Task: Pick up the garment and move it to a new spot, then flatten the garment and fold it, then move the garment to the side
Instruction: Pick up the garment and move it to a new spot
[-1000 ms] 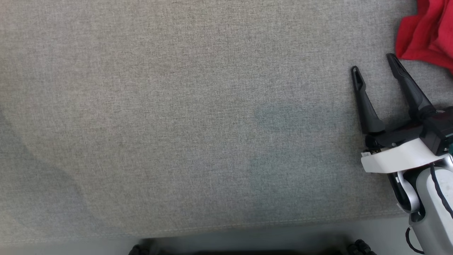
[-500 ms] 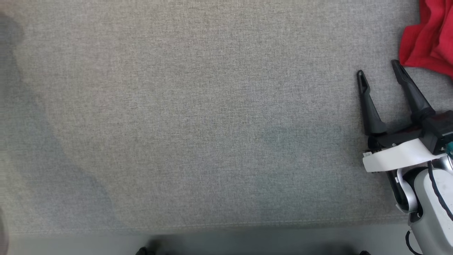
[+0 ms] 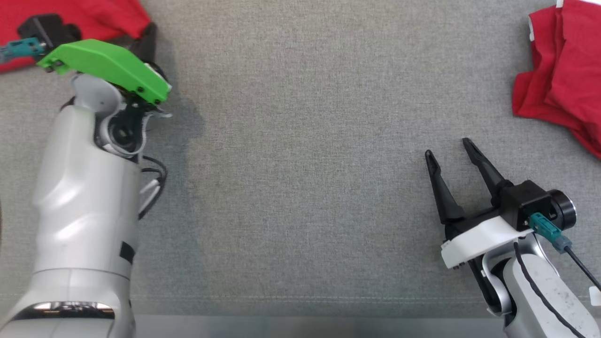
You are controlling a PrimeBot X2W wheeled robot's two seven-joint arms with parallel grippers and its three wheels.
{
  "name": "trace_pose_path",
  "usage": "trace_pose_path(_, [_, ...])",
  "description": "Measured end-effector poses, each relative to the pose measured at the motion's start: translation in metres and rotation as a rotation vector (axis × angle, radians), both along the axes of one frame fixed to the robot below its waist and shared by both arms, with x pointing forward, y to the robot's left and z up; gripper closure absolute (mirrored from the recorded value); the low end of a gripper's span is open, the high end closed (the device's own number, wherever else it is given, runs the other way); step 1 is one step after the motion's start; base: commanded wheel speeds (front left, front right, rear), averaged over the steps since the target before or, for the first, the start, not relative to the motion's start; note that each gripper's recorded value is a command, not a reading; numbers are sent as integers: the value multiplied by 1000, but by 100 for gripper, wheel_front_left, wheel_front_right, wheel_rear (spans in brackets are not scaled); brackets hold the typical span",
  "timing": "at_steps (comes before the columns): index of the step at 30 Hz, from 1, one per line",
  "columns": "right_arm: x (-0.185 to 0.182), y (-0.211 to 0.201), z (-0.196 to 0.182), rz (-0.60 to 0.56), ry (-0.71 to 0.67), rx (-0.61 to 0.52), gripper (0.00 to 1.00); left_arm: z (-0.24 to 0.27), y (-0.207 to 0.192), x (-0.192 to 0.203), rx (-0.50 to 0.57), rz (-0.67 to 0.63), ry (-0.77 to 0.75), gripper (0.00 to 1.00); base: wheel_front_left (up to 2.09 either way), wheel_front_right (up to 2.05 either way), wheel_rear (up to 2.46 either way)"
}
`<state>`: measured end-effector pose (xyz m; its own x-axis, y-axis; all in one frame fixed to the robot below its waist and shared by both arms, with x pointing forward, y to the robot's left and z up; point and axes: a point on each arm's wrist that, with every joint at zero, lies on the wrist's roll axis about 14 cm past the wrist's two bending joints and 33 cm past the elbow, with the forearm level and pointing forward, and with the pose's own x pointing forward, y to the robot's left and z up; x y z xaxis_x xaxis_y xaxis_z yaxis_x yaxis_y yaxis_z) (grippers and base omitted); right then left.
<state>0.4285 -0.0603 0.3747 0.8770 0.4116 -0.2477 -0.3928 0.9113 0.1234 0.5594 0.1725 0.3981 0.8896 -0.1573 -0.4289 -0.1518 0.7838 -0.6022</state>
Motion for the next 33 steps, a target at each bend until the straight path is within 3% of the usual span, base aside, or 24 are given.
trace_pose_path(3, [-5, 6, 9, 3, -13, 16, 0, 37, -31, -1, -43, -53, -108, 100, 0, 0, 0])
trace_pose_path(11, [-23, 18, 34, -1, -42, 61, 0, 142, -51, -30, -52, -157, -390, 100, 0, 0, 0])
trace_pose_path(20, [-52, 34, 53, 14, -52, 106, 0, 199, -116, -101, -76, -398, -516, 100, 0, 0, 0])
trace_pose_path(33, [-106, 44, 63, 32, -36, 137, 0, 333, -157, -217, -185, -609, -866, 100, 0, 0, 0])
